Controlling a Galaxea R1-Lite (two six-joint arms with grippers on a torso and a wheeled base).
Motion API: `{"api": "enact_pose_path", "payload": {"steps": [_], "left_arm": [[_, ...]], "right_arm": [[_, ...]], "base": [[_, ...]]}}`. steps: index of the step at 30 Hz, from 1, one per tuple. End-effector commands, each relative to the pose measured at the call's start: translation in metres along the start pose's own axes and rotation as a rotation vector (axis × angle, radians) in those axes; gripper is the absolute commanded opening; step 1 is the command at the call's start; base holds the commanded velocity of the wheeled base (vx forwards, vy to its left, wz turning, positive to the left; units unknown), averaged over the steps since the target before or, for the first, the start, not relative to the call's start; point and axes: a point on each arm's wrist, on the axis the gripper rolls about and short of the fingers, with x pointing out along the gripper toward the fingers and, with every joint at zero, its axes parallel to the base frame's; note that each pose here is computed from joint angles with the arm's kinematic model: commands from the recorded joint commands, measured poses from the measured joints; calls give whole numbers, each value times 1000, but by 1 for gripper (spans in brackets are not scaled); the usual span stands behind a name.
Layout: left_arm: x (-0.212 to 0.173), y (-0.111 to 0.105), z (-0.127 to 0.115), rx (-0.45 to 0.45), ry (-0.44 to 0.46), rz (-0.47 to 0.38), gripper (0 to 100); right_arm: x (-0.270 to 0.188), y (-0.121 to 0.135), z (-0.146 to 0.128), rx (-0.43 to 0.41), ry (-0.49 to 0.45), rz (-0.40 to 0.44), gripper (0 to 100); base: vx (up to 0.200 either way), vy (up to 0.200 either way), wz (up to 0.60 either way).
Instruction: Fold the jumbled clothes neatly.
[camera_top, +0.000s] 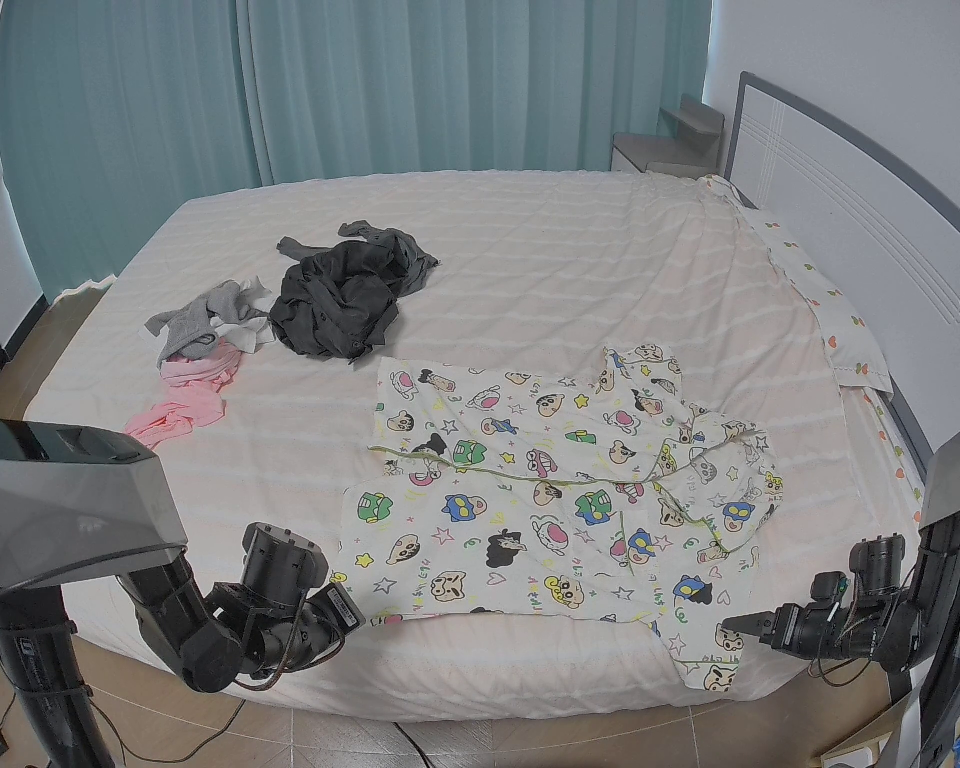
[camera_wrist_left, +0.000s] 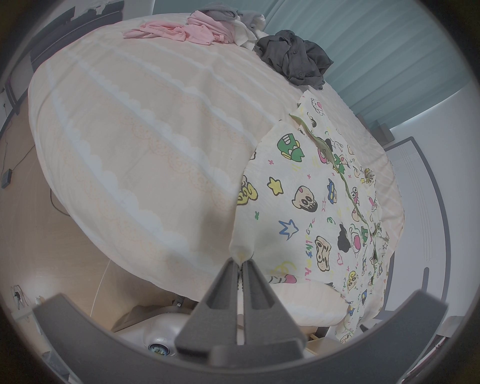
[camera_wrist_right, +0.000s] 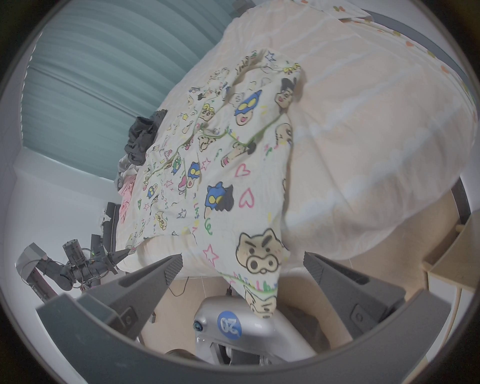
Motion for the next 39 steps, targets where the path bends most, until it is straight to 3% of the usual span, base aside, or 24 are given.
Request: {"api": "enact_pose_path", "payload": {"steps": [1,6,13,30,31,39], "left_arm": [[-1,0,0,-1,-2,-2,0],[-1,0,-1,-1,0,0,0],[1,1,-1,0,3,4,0],[1,-1,0,-1,-3,-2,0],[1,-1,0,-1,-3,-2,0],[3,0,-2,3,2,4,0]], "right_arm": [[15,-1,-10,-25,32,-9,100],[31,-3,-19,-46,47,-44,100],[37,5,-25,-78,79,-19,100],[53,15,-21,-90,44,39,100],[53,15,-20,-85,41,39,0],[50,14,-22,-72,47,31,0]], "base": [[0,0,0],[0,0,0],[0,0,0],[0,0,0],[0,0,0],[0,0,0]]}}
